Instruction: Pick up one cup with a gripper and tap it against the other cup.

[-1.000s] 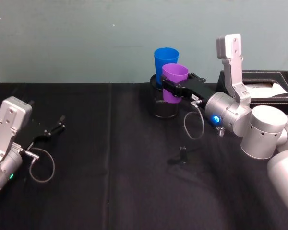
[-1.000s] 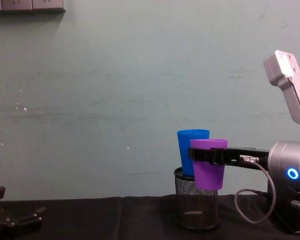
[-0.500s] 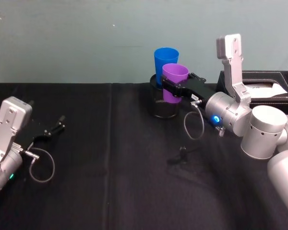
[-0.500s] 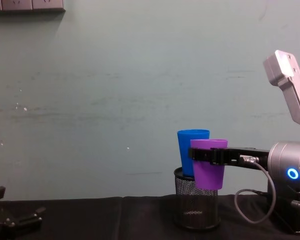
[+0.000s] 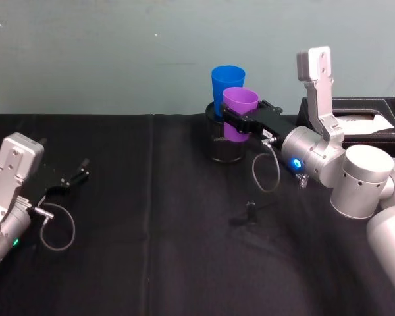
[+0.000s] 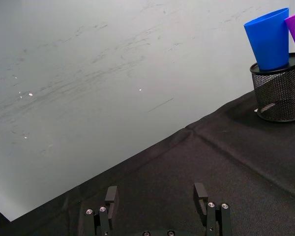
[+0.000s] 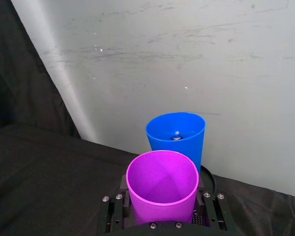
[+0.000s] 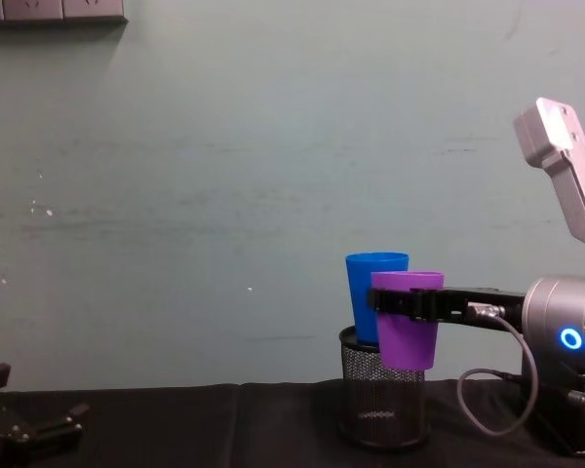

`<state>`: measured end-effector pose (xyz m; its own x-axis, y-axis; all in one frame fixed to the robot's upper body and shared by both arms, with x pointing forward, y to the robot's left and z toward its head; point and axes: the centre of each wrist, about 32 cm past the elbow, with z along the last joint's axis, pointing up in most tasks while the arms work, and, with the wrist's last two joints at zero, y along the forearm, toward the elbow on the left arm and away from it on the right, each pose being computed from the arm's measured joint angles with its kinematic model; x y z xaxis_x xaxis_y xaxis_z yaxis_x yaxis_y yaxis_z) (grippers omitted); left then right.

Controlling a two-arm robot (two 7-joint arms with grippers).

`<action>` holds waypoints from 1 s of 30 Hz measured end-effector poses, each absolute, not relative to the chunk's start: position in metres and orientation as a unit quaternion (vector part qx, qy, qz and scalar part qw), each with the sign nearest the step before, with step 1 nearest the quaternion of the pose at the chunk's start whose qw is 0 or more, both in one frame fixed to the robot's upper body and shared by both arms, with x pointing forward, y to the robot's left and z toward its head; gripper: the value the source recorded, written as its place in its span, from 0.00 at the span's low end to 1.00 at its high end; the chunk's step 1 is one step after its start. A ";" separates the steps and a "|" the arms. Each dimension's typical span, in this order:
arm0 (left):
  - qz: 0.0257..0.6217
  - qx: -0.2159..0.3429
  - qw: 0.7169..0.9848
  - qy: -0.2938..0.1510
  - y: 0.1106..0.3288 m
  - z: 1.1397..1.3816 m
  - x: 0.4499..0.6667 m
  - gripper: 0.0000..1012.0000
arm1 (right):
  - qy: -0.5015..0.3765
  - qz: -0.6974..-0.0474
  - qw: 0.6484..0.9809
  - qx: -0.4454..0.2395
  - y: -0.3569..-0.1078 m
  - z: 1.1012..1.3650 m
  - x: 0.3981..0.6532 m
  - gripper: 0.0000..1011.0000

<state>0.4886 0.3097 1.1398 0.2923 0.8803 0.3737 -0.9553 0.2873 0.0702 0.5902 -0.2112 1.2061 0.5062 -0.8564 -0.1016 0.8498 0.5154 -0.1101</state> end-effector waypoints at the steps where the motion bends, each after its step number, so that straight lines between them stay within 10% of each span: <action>1: 0.580 0.141 0.791 -0.132 0.310 1.140 0.489 0.99 | 0.072 -0.492 0.868 -0.023 -0.211 1.206 0.590 0.72; 30: 0.580 0.141 0.791 -0.132 0.310 1.140 0.489 0.99 | 0.072 -0.492 0.868 -0.023 -0.211 1.206 0.590 0.72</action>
